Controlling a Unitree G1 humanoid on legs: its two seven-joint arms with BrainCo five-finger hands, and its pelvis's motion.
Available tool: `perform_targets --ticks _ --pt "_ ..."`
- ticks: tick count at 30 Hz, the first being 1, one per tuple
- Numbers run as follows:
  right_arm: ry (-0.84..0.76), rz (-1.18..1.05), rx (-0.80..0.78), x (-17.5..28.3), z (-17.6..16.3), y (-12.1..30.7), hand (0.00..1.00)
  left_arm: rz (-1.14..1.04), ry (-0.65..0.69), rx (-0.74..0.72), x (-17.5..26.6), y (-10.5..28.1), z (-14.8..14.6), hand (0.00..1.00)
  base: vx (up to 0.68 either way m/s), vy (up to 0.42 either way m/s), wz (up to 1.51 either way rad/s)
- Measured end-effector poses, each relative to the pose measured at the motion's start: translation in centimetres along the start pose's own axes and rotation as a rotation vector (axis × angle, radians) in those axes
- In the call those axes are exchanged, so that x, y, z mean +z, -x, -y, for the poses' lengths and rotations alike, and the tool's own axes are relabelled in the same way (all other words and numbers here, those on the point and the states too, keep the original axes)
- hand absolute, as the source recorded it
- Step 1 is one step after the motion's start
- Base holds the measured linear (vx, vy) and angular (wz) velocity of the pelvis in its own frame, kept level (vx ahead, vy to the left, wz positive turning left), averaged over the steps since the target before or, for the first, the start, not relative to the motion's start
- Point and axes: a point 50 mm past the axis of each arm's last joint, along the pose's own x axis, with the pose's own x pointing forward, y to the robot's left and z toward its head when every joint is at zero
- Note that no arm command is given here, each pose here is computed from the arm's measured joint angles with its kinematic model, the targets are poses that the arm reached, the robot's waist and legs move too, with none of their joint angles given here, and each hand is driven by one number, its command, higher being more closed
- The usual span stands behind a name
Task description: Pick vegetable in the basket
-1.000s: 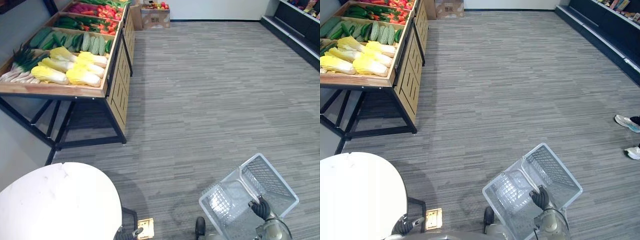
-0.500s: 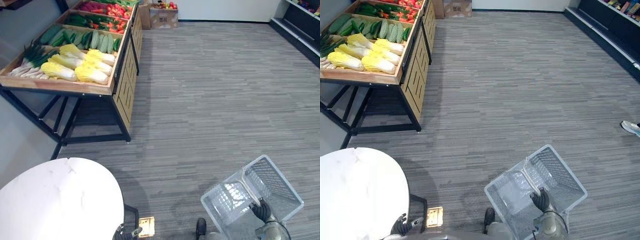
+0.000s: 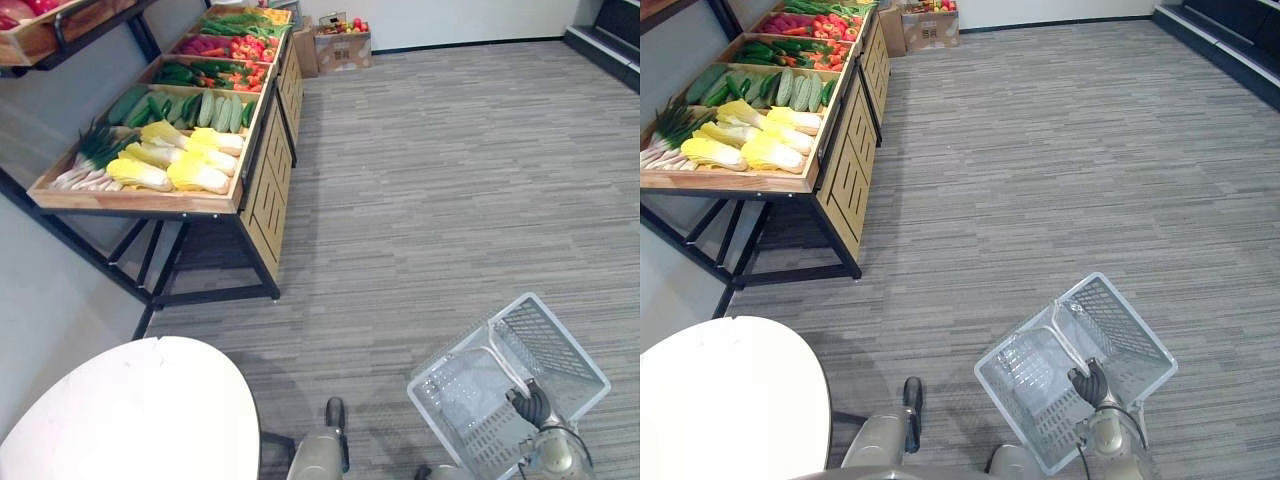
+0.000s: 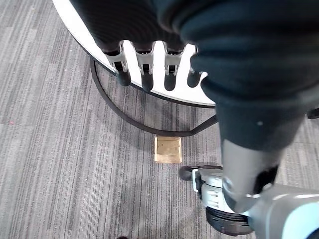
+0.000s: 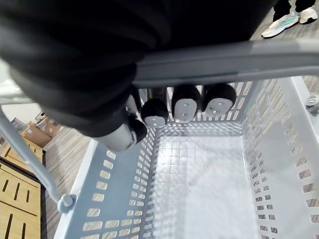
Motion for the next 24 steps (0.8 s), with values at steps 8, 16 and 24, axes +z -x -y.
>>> perform_targets --ticks 8,16,24 --pt "-0.032 0.010 0.068 0.8 -3.0 1.0 1.00 0.166 -0.071 0.081 5.6 -1.3 -3.6 0.00 0.44 0.224 -0.09" --pt "-0.053 0.083 0.039 2.7 -4.2 1.3 1.00 0.530 0.077 0.066 16.2 -0.2 -2.1 0.00 0.45 0.060 0.10" --pt "-0.086 0.017 0.031 1.9 -4.5 1.8 1.00 0.531 0.084 0.028 16.3 -0.3 -1.9 0.00 0.44 -0.255 0.53"
